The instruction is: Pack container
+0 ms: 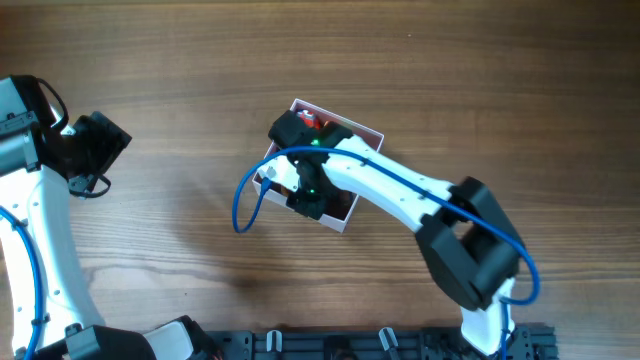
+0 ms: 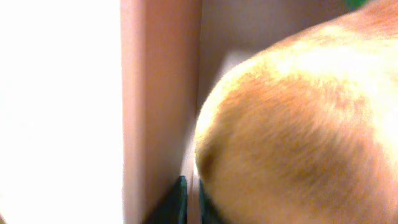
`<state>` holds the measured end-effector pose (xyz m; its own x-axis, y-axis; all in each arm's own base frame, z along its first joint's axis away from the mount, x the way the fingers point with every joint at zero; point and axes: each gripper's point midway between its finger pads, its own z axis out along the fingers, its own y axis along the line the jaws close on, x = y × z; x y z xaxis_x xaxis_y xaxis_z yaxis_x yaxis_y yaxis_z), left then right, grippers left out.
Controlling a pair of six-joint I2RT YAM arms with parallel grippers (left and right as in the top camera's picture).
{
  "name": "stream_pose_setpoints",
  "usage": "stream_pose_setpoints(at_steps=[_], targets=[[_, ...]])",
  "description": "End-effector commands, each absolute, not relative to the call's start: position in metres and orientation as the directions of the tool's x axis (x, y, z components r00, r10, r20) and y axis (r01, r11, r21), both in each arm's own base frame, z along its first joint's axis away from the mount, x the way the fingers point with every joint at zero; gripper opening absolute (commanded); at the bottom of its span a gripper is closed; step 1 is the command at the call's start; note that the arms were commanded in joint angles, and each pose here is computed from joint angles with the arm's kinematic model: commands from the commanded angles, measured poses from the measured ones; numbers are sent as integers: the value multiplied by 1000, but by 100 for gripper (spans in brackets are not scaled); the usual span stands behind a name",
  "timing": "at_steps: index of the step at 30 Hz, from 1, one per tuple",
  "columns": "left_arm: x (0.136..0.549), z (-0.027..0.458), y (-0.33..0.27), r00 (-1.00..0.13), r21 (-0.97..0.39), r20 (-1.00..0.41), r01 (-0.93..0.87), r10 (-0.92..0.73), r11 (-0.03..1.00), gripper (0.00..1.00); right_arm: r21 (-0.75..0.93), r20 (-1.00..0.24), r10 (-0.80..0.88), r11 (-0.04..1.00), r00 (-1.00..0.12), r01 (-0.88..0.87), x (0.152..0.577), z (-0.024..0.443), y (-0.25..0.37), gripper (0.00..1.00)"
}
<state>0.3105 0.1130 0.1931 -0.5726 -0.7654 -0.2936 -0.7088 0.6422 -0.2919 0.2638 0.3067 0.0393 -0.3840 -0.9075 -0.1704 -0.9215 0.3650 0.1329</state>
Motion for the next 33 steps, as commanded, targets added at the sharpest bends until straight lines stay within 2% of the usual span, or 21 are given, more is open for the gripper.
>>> stream_pose_setpoints(at_steps=[1,2,4,5,6,7,9,11,13,15,19,22,24,29,33], targets=[[309,192,111,-572,-303,-282,-708,-770,638,78,-18,-335,-879,366,-339,-930,284,119,306,11],[309,192,111,-572,-303,-282,-708,-770,638,78,-34,-368,-870,367,-330,-930,285,134,306,15],[309,192,111,-572,-303,-282,-708,-770,638,78,-68,-437,-846,370,-306,-926,283,167,304,45],[309,192,111,-573,-303,-282,-708,-770,638,78,-82,-464,-835,372,-295,-925,281,181,302,47],[309,192,111,-573,-303,-282,-708,-769,638,78,-91,-484,-827,374,-287,-923,279,191,301,43],[310,192,111,-577,-302,-284,-705,-766,642,78,-102,-502,-808,410,-309,-906,280,201,297,33],[312,192,106,-610,-294,-295,-674,-736,677,77,-125,-523,-732,573,-437,-810,292,215,279,21],[319,193,90,-668,-285,-313,-612,-675,738,76,-137,-536,-558,798,-633,-587,311,224,243,4],[327,194,71,-726,-273,-337,-533,-599,800,76,-113,-531,-394,910,-750,-398,320,222,214,4],[333,194,50,-782,-253,-358,-445,-510,859,76,-55,-504,-230,971,-832,-234,325,214,189,4],[339,191,16,-851,-207,-374,-311,-369,928,76,48,-415,-33,997,-909,-58,325,186,164,4],[345,179,-13,-912,-154,-373,-123,-173,980,75,57,-327,140,990,-934,129,321,154,143,4],[351,166,-23,-929,-125,-358,-45,-87,991,74,48,-284,178,984,-942,171,317,137,141,5],[369,119,-31,-961,-121,-270,-29,-61,992,70,23,-171,183,983,-968,181,310,98,147,6],[367,81,-42,-985,-115,-167,-10,-30,993,63,-11,-117,251,967,-961,254,312,70,147,6]])
